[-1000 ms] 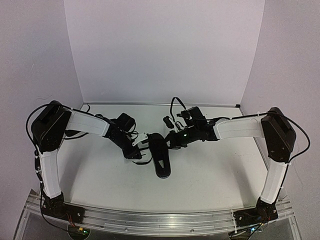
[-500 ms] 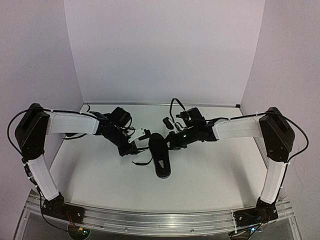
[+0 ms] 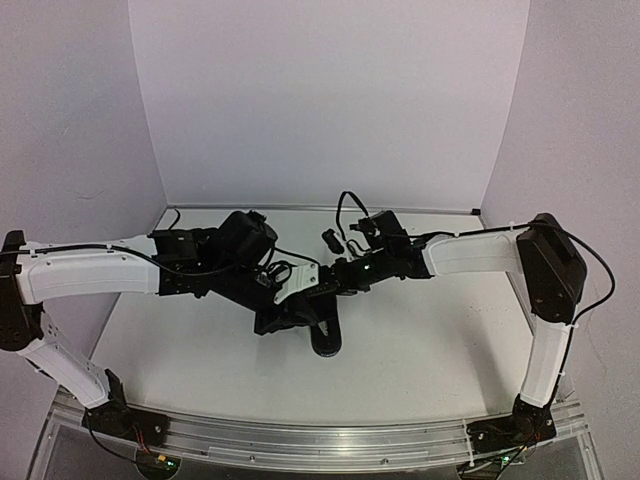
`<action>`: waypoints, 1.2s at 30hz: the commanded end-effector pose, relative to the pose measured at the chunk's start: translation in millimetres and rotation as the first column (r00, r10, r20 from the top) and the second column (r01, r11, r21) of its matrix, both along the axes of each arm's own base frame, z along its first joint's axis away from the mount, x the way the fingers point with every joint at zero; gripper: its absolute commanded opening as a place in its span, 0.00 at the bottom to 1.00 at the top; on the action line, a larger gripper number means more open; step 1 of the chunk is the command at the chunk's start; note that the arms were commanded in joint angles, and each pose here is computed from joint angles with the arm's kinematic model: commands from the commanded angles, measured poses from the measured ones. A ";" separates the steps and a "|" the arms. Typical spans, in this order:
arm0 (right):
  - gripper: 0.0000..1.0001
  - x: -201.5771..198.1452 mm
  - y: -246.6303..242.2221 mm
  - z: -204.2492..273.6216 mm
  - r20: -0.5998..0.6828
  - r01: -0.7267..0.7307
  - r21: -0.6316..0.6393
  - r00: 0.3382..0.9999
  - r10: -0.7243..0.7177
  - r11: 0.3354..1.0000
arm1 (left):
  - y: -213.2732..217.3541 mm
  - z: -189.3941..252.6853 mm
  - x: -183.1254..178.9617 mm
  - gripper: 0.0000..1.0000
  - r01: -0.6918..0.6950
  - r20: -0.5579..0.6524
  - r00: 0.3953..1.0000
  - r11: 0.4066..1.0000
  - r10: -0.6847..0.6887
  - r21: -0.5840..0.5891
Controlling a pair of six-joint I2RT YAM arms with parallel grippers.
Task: Tie the shoes
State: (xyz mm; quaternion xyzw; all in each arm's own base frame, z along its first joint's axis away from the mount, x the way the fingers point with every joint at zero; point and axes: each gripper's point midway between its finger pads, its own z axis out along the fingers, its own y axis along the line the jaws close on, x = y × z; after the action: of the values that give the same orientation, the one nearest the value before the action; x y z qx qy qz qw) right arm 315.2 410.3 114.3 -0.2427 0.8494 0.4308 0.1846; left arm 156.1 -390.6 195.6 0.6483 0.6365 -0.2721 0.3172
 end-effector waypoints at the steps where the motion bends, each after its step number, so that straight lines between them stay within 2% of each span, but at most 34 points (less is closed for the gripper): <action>1: 0.00 8.3 5.6 11.8 0.043 -0.024 0.032 0.999 0.022 0.999 | -30.4 35.7 -32.8 0.00 0.089 0.006 0.996 0.986 -0.089 -0.141; 7: 0.00 16.7 1.5 16.5 0.059 -0.031 0.047 0.998 0.028 0.998 | -68.8 37.7 -49.5 0.00 0.188 0.043 0.982 0.975 -0.184 -0.121; 20: 0.00 20.6 -1.7 14.8 0.071 -0.063 0.057 0.996 0.059 0.996 | -129.4 5.9 -37.4 0.00 0.335 0.103 0.940 0.939 -0.326 -0.084; 23: 0.00 24.1 -6.4 12.6 0.067 -0.065 0.061 0.996 0.061 0.996 | -137.8 -8.1 -26.5 0.00 0.332 0.102 0.941 0.940 -0.323 -0.080; 36: 0.00 18.1 -4.0 1.5 0.068 -0.133 0.069 0.989 0.128 0.989 | -163.2 -19.6 36.1 0.00 0.308 0.165 0.946 0.934 -0.280 -0.179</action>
State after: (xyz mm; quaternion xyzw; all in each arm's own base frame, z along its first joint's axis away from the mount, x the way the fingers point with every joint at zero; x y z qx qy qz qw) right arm 329.8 399.3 105.3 -0.2799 0.8281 0.4521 0.1776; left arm 173.4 -531.4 142.9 0.7262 0.5208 -0.3115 0.3230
